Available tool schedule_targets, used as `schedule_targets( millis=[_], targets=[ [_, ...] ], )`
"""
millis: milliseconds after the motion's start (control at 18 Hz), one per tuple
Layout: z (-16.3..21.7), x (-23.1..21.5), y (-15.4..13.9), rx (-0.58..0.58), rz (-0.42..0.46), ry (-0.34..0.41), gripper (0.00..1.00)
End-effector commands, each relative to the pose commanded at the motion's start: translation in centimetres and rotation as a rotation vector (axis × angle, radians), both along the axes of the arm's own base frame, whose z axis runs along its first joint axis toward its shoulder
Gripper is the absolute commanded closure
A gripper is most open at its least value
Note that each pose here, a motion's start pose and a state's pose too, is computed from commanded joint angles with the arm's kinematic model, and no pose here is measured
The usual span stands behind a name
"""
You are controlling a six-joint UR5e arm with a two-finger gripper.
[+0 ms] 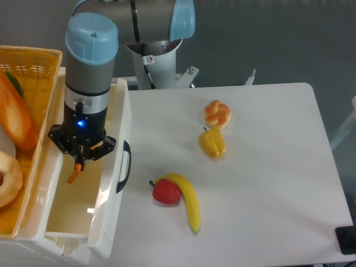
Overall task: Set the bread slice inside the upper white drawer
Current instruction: 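Lower the held bread slice down into the white drawer, then open the gripper to release the bread slice in the drawer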
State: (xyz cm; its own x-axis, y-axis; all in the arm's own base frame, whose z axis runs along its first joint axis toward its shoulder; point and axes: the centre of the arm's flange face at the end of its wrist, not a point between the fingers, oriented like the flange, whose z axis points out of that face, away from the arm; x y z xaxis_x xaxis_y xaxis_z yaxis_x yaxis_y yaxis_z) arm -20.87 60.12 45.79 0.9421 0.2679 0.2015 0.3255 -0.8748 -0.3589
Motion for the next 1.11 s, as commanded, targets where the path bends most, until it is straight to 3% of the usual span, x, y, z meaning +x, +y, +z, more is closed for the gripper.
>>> schedule_targets(
  millis=[278,667,1111],
  targets=[
    [0.2,0.1,-0.1,0.002,0.001,0.001,0.61],
    [0.8,0.0,-0.4,0.011,0.003,0.008,0.46],
    [2.3,0.1,-1.3,0.029,0.011,0.017,0.46]
  ],
)
